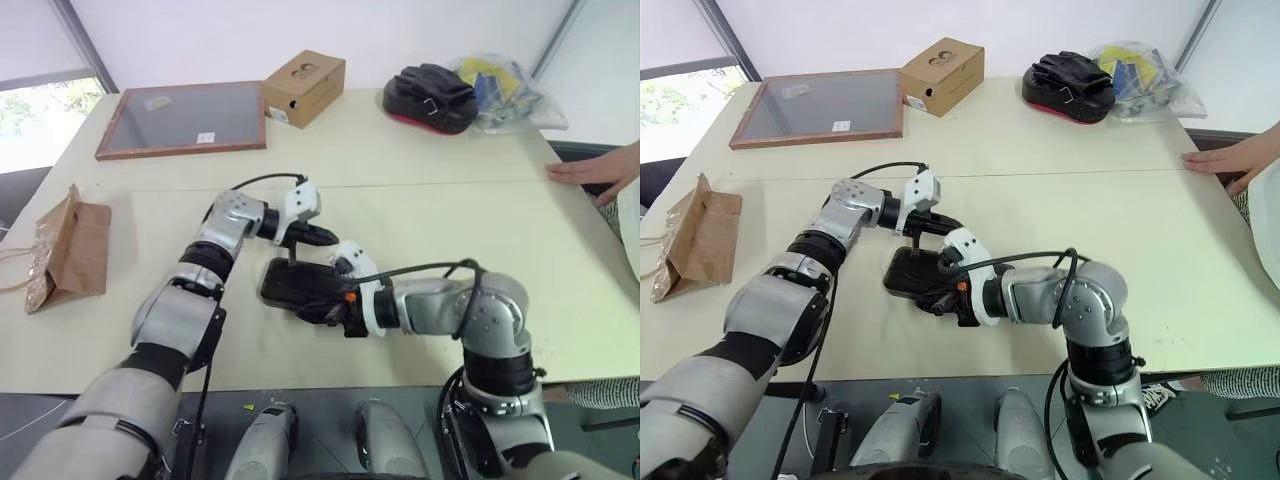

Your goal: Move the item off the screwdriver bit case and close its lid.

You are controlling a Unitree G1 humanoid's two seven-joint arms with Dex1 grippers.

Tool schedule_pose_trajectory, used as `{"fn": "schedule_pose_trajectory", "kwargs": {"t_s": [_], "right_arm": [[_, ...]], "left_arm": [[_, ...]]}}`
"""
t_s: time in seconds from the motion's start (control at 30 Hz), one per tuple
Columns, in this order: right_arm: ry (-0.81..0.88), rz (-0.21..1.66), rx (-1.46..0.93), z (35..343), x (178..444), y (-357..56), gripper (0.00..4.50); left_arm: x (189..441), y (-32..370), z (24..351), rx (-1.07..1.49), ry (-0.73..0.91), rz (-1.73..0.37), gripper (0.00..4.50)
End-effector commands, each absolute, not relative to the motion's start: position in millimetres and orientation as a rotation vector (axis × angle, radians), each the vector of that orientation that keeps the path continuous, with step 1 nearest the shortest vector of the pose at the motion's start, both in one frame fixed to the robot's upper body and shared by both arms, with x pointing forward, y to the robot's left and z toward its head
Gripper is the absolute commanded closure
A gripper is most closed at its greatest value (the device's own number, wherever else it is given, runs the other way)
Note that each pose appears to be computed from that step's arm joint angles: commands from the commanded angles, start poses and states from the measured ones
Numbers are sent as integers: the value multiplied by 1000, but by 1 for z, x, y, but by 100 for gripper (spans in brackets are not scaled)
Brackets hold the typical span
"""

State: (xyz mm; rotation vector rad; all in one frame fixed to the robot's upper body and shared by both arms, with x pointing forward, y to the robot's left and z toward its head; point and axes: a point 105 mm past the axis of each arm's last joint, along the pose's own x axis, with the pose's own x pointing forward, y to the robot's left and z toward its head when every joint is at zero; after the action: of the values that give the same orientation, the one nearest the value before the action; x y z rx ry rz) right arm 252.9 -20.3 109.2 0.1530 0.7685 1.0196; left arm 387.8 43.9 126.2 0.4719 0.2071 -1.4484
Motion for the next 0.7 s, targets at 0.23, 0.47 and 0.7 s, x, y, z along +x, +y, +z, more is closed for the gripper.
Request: {"fn": "schedule_pose_trajectory", "kwargs": {"t_s": [0.23,0.47,0.7], "right_arm": [[806,803,100,87,248,-29,448],[761,883,98,103,234,-30,448],[802,818,33,95,238,-45,448]], "left_arm": [[377,27,130,524,148,-1556,450],[366,29,113,565,150,-1604,450],[365,30,106,586,152,-1597,450]]}}
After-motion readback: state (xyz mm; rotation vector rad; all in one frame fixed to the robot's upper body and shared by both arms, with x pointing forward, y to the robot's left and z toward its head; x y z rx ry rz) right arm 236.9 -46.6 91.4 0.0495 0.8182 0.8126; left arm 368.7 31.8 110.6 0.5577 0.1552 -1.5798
